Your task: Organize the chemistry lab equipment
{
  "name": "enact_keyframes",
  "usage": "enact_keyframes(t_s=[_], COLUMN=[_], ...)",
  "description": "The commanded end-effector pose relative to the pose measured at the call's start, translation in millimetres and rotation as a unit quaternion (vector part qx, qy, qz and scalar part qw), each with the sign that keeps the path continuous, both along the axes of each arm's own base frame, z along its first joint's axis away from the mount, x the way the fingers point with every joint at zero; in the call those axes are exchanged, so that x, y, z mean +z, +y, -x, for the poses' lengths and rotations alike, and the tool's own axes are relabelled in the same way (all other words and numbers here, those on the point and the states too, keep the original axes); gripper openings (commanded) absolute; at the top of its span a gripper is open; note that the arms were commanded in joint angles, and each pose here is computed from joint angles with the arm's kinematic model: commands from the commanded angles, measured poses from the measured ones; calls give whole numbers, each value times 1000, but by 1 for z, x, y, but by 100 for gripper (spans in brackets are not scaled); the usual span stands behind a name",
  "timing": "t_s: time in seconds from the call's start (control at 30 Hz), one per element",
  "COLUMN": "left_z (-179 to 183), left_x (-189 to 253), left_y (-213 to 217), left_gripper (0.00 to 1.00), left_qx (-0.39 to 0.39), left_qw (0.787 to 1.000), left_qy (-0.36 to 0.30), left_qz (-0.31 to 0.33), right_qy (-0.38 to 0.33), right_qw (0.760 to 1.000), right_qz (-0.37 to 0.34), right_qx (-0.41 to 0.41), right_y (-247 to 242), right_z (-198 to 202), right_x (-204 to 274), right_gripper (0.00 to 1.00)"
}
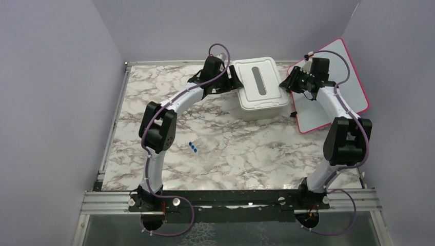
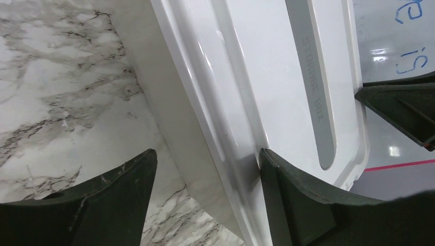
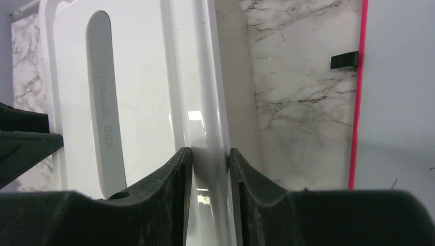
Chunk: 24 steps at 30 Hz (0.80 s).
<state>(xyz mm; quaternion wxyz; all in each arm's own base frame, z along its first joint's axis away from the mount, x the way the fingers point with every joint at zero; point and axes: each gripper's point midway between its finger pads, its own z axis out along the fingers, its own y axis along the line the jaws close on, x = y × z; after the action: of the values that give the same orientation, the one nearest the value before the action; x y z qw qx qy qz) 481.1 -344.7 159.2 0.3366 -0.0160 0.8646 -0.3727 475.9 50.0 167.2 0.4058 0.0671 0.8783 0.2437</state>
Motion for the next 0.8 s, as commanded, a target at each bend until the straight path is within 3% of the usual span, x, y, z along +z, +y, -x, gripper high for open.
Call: enact_keyframes(t_s=[0.0,0.13,0.23,0.33,0.6,0.7,0.77], left_z=[-3,-8,-6,9,98,131,154], left_x=[26,51,77,100,148,169,180], left_y=[24,49,84,126,207,228,238], left_gripper=[81,95,99,99,99,99,99], left_qx=[-1,3,26,60,123,144,156], left_qw=[998,995,993,989,964,954,950], left_qy=[-31,-60,-78,-85,-132,-167,-187], left_qz=[-54,-76,-81,-105,-195,-204,-196], right_qy=[35,30,8,-14,-69,-97,-93], right_qw=[996,992,990,989,989,985,983], right_qz=[40,70,80,82,61,55,62], right_qx=[-75,-99,-116,-120,-115,-130,-149], right_y=[-19,-32,-38,-38,-26,-27,-32], right_z=[7,3,10,30,112,143,164], right_x=[4,26,49,68,105,125,124], right_gripper=[39,45,52,66,78,97,100])
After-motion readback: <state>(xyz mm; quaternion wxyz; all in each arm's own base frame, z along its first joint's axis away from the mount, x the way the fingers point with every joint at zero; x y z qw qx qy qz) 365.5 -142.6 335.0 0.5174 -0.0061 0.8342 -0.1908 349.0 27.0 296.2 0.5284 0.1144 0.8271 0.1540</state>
